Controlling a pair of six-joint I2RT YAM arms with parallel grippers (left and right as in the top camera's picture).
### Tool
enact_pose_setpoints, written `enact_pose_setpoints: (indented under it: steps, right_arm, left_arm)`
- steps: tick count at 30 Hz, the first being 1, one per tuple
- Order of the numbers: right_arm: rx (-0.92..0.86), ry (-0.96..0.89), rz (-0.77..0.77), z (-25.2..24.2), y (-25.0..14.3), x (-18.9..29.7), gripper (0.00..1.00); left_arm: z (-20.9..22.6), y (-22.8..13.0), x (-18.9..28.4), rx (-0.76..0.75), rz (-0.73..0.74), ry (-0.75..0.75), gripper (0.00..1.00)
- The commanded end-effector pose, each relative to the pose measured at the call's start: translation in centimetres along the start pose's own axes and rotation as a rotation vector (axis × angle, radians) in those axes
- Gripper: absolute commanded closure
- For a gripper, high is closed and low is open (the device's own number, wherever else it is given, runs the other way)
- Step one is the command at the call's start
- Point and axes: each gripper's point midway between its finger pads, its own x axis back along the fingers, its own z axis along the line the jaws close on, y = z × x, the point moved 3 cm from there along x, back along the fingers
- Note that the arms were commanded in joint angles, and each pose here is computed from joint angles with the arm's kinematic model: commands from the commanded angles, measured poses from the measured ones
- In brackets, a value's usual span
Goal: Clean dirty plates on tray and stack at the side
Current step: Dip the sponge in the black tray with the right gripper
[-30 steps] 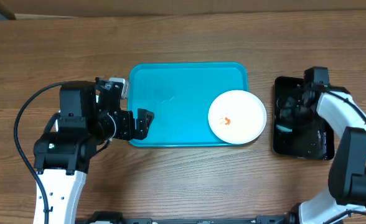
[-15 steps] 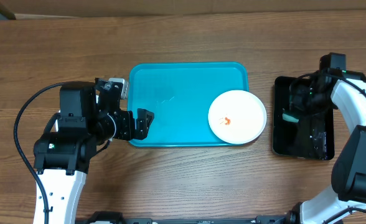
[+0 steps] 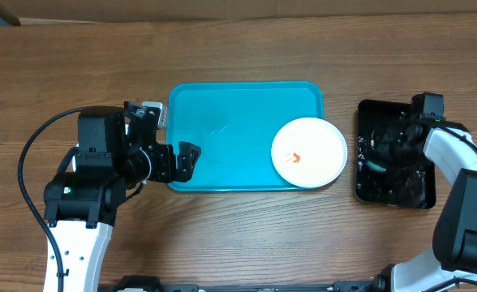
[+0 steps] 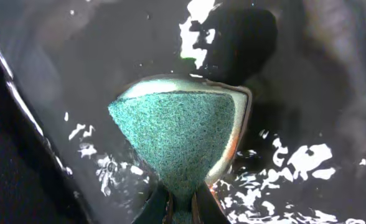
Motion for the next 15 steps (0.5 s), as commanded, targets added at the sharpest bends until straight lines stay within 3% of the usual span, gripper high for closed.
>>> enact_pose_setpoints:
  steps: [1,7,15]
  right_arm:
    - [-0.019,-0.012,0.056,0.0,-0.2,-0.3,0.96]
    - [0.017,0.006,0.002,2.1,3.6,5.4,0.96]
    - [0.017,0.01,-0.016,2.6,4.2,8.1,0.96]
  left_arm:
    - [-0.2,-0.2,-0.2,0.007,0.007,-0.01,0.0]
    - [-0.1,-0.2,-0.2,0.008,0.008,-0.01,0.0]
    - [-0.1,-0.2,-0.2,0.008,0.008,-0.009,0.0]
